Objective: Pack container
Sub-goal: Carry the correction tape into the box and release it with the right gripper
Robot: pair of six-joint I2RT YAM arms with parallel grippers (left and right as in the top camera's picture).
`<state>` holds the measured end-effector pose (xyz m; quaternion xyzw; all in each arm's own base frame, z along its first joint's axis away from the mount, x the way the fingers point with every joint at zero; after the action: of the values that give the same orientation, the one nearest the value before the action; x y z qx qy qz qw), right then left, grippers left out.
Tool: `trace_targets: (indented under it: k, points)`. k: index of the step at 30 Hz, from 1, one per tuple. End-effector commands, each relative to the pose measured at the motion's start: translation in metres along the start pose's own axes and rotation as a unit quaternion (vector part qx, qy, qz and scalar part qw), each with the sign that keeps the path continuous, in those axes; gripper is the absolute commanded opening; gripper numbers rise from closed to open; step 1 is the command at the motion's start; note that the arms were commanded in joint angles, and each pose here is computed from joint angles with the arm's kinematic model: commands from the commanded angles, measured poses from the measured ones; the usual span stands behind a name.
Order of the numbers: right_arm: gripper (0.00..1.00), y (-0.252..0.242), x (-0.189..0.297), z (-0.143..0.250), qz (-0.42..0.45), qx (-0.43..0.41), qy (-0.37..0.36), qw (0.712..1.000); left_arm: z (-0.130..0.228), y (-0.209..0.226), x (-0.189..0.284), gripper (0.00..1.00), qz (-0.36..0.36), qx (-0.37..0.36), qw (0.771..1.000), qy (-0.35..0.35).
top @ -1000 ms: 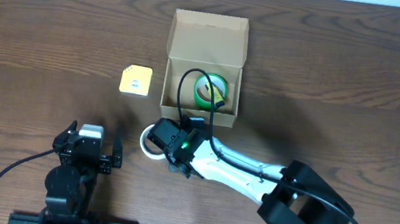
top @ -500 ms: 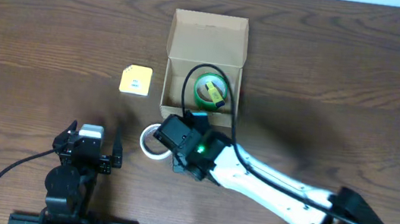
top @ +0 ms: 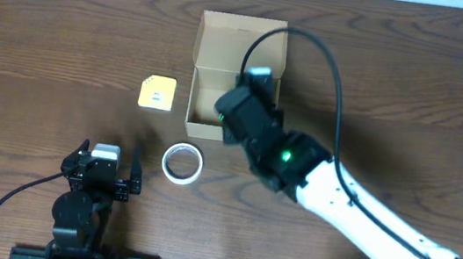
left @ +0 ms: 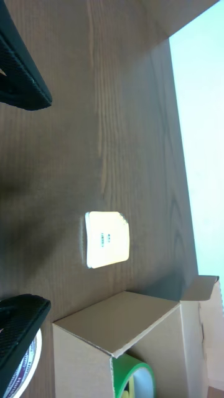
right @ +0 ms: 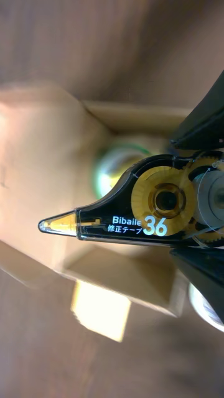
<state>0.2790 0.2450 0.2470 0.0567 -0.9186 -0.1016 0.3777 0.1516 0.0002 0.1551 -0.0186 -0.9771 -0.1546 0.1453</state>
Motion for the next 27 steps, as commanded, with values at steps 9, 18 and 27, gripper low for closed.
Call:
trace_targets:
  k: [9, 18, 27]
  points:
    - [0.26, -0.012, -0.075, -0.012, 0.075, 0.086, 0.021, 0.993, 0.009, -0.002, -0.003, 0.95, 0.000, -0.006, 1.000, 0.014]
    - [0.27, -0.017, -0.087, 0.008, 0.087, 0.103, 0.085, 0.987, 0.009, -0.002, -0.003, 0.95, 0.000, -0.006, 1.000, 0.014]
    - [0.34, -0.019, -0.084, 0.018, 0.083, 0.106, 0.119, 0.984, 0.009, -0.002, -0.003, 0.95, 0.000, -0.006, 1.000, 0.014]
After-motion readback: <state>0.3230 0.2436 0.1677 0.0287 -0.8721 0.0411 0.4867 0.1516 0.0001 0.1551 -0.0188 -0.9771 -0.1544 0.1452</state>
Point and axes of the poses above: each gripper's point midway between its finger pads, its own x axis back along the fingers, its own y axis along the line the jaws close on, z = x × y, the point moved 8 cm from there along x, back along the fingers, and after that the axes turned 11 degrees about -x, right-handed, at the moved point
